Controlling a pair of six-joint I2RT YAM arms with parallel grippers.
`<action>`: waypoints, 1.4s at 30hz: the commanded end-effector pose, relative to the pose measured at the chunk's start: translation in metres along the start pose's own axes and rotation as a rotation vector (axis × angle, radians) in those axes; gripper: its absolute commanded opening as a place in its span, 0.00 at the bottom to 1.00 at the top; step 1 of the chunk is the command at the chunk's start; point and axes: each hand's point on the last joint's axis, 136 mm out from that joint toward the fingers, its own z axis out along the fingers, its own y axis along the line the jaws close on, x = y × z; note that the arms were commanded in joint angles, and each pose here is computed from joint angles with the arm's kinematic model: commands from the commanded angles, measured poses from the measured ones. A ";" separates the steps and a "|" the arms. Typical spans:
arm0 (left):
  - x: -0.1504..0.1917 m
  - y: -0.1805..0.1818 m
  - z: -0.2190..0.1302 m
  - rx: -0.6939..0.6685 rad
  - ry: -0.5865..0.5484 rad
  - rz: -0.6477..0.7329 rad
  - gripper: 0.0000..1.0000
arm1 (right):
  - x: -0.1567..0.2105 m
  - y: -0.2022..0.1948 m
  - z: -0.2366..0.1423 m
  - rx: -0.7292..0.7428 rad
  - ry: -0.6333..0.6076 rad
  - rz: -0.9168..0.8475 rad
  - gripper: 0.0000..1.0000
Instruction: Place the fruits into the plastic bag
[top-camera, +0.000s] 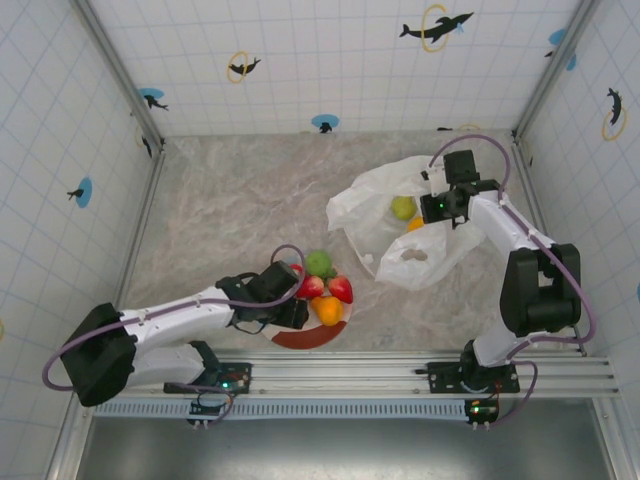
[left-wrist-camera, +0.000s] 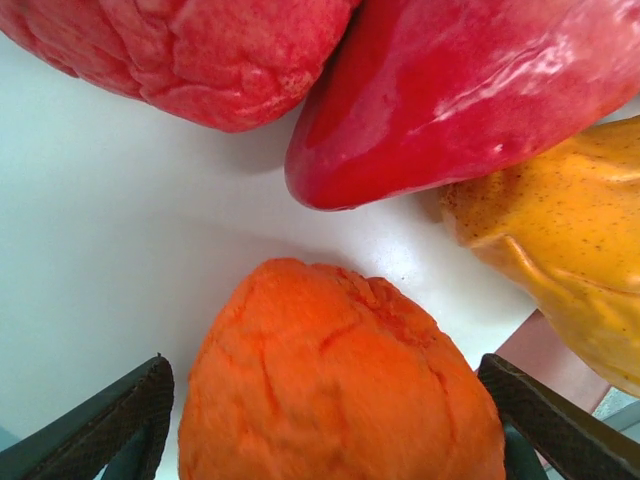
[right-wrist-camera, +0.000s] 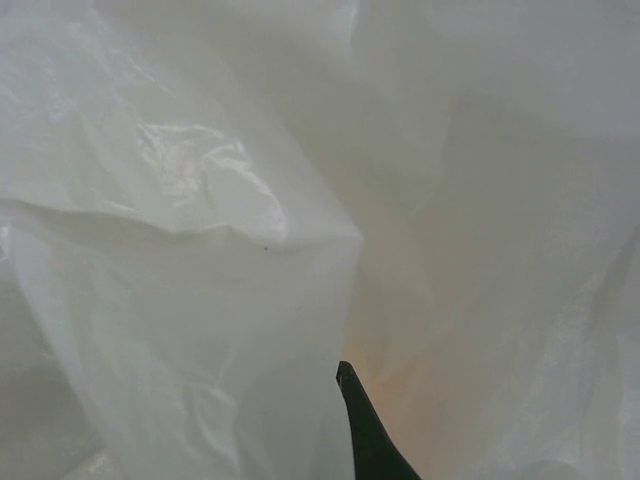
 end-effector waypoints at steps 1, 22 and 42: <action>-0.006 0.000 -0.003 -0.023 -0.019 0.033 0.76 | 0.001 -0.002 0.001 0.008 0.003 0.005 0.02; -0.115 -0.073 -0.118 0.221 -0.560 0.152 0.51 | 0.002 0.005 0.004 -0.011 0.015 0.005 0.02; -0.281 -0.189 0.020 0.386 -0.432 0.345 0.51 | -0.005 0.018 -0.012 -0.133 -0.083 0.129 0.02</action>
